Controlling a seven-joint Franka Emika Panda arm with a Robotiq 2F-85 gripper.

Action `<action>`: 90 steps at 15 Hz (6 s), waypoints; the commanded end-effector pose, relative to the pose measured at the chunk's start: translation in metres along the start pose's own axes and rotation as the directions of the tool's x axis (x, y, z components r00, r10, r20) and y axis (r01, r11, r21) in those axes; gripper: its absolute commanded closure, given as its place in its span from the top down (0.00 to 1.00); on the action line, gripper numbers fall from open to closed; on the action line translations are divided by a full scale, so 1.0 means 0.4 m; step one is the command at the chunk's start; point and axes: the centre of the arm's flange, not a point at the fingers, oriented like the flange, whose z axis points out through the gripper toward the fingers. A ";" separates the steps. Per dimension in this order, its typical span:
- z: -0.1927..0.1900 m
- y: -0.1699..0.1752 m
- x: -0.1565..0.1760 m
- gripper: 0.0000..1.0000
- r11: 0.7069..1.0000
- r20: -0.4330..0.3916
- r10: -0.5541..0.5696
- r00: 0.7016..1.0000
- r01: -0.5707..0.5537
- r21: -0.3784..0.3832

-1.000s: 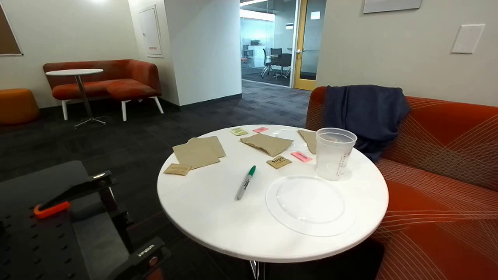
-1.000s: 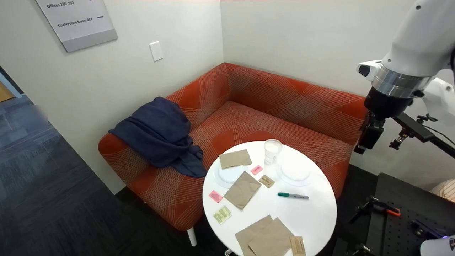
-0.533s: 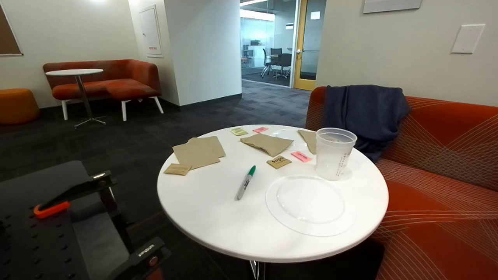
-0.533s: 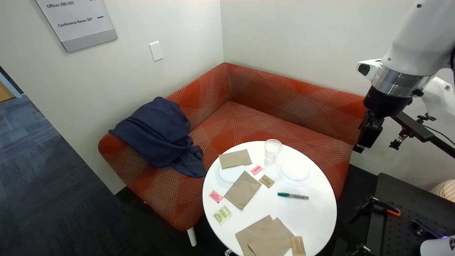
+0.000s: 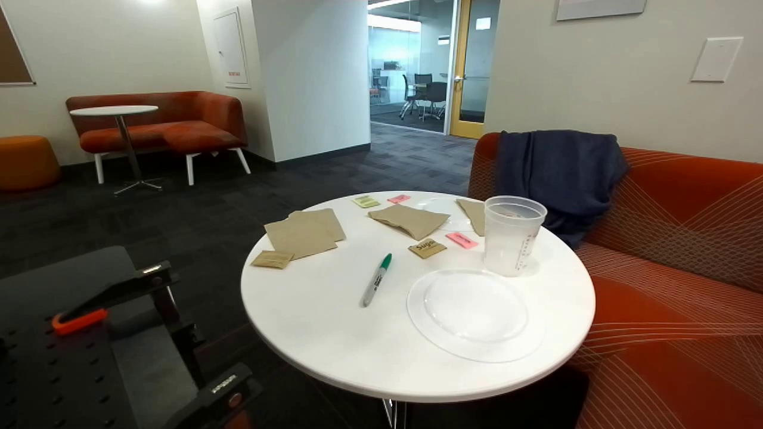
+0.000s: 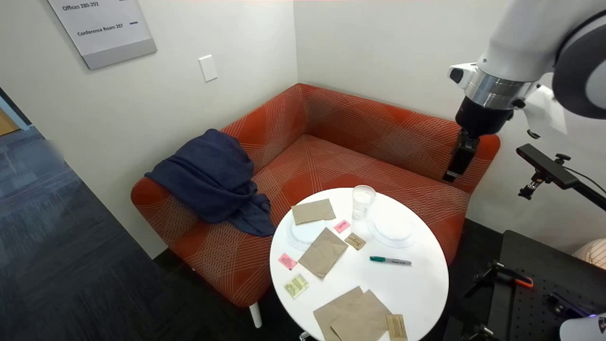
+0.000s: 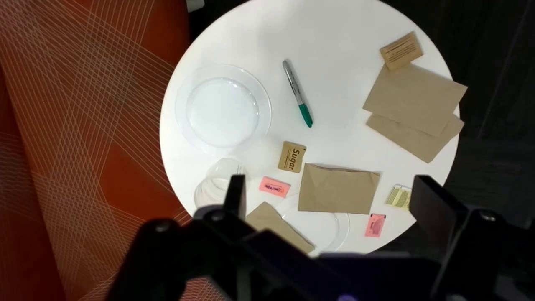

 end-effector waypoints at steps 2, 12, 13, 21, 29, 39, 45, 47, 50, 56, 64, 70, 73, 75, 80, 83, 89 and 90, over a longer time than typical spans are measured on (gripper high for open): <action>0.030 0.077 0.173 1.00 0.996 0.024 -0.087 0.996 0.087 0.019; 0.211 0.145 0.363 1.00 0.989 -0.019 -0.125 0.992 0.123 -0.083; 0.231 0.152 0.370 1.00 0.988 -0.034 -0.127 0.991 0.124 -0.092; 0.369 0.191 0.364 1.00 0.991 -0.055 -0.114 0.992 0.110 -0.070; 0.496 0.182 0.330 1.00 0.992 0.021 -0.122 0.992 0.122 -0.039; 0.527 0.179 0.326 1.00 0.994 0.074 -0.103 0.992 0.106 -0.040; 0.608 0.176 0.357 1.00 0.991 0.032 -0.131 0.991 0.132 -0.029; 0.632 0.177 0.365 1.00 0.990 0.019 -0.137 0.990 0.138 -0.029; 0.662 0.179 0.377 1.00 0.990 0.009 -0.141 0.990 0.142 -0.024; 0.707 0.191 0.406 1.00 0.988 0.017 -0.153 0.988 0.153 0.012; 0.775 0.214 0.440 1.00 0.988 0.040 -0.156 0.987 0.156 0.021; 0.841 0.208 0.490 1.00 0.987 0.042 -0.161 0.986 0.160 0.028; 0.870 0.205 0.516 1.00 0.986 0.044 -0.164 0.985 0.163 0.031; 0.886 0.206 0.528 1.00 0.986 0.046 -0.163 0.986 0.161 0.036; 0.915 0.206 0.531 0.58 0.988 0.057 -0.156 0.986 0.154 0.034; 0.920 0.207 0.524 0.36 0.988 0.062 -0.154 0.986 0.152 0.033; 0.905 0.216 0.494 0.00 0.988 0.057 -0.154 0.986 0.152 0.031; 0.902 0.221 0.489 0.00 0.988 0.057 -0.151 0.987 0.150 0.030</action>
